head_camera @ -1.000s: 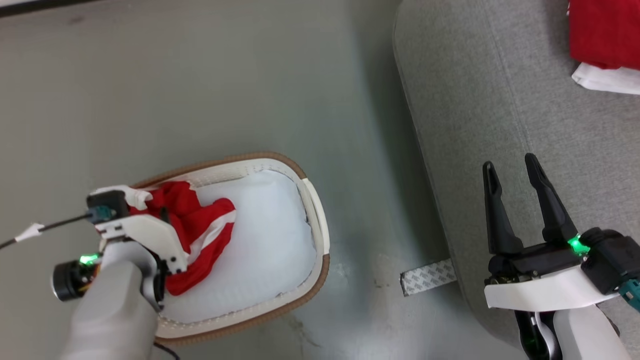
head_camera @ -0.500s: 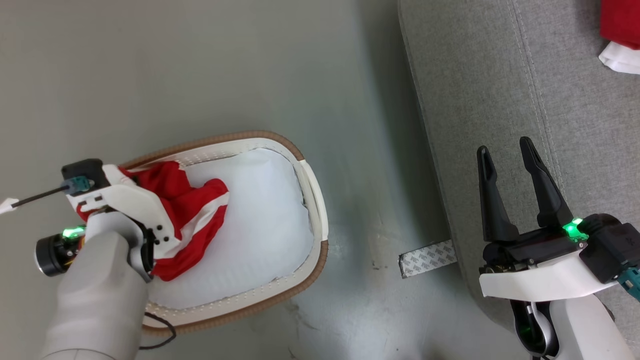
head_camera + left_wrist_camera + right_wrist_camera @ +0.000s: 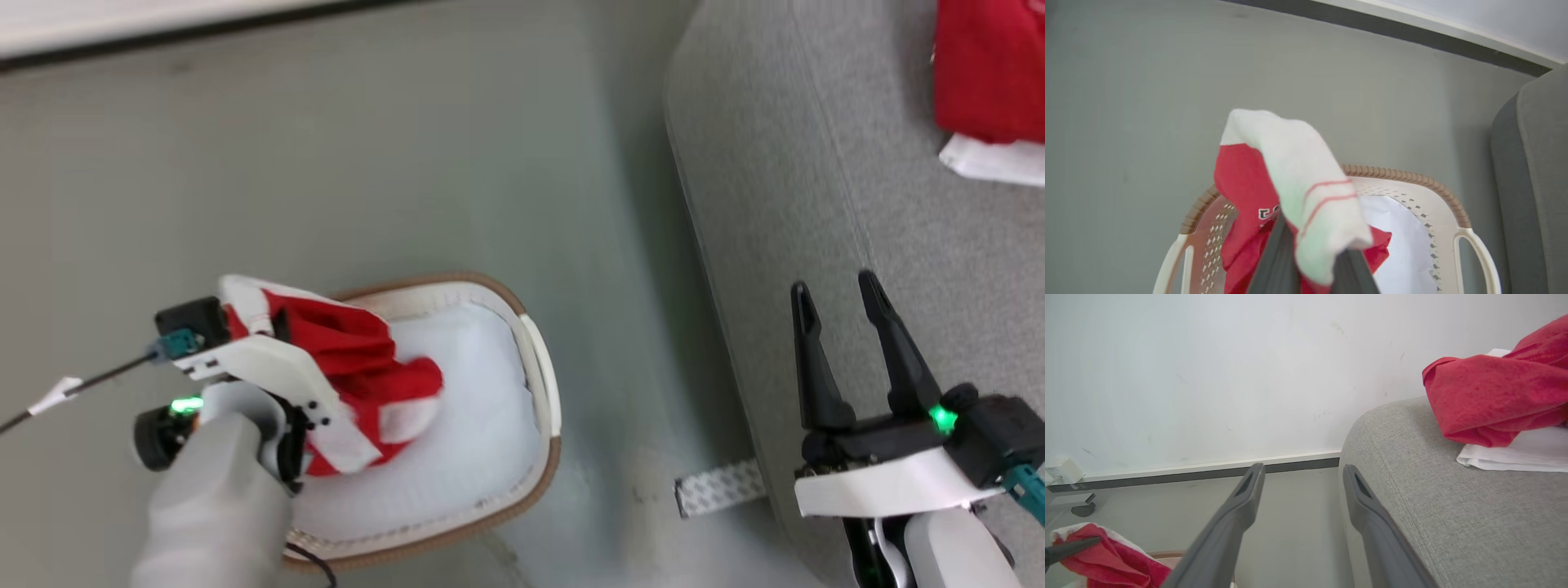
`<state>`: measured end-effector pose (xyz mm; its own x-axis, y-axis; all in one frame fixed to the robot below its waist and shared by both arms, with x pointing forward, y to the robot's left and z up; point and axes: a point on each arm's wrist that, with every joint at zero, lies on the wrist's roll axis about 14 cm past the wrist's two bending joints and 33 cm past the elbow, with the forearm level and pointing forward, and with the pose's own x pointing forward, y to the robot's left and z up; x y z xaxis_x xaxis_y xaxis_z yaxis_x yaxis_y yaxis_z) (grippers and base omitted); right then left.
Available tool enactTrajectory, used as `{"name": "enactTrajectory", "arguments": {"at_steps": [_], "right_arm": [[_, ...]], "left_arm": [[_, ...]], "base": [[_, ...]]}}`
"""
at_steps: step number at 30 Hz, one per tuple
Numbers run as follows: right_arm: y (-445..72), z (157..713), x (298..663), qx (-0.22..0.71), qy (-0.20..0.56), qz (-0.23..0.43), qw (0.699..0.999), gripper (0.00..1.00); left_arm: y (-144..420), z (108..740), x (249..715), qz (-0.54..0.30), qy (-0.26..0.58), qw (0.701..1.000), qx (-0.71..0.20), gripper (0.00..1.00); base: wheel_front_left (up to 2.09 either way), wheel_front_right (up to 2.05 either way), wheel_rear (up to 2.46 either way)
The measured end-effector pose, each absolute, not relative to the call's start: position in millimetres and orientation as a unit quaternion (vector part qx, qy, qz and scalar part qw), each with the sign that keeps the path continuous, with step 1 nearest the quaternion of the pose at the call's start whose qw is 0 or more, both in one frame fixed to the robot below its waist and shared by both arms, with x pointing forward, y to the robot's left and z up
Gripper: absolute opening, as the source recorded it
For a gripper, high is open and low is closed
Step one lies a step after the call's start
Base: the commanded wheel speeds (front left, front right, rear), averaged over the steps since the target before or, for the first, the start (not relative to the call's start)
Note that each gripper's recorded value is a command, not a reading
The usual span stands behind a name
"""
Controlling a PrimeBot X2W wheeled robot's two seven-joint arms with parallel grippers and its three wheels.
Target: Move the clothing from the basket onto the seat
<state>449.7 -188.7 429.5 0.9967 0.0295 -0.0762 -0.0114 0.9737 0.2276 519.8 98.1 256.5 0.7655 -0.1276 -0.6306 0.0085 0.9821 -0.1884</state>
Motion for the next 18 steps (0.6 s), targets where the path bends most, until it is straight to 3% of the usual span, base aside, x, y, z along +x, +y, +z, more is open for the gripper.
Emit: {"name": "enactTrajectory", "arguments": {"at_steps": [18], "right_arm": [[-162.3, 482.5, 385.9, 0.116, -0.007, 0.045, 0.992, 1.0]], "left_arm": [[76.5, 458.0, 504.4, -0.13, 0.123, 0.973, -0.147, 0.0]], "base": [[0.0, 0.0, 0.0]]}}
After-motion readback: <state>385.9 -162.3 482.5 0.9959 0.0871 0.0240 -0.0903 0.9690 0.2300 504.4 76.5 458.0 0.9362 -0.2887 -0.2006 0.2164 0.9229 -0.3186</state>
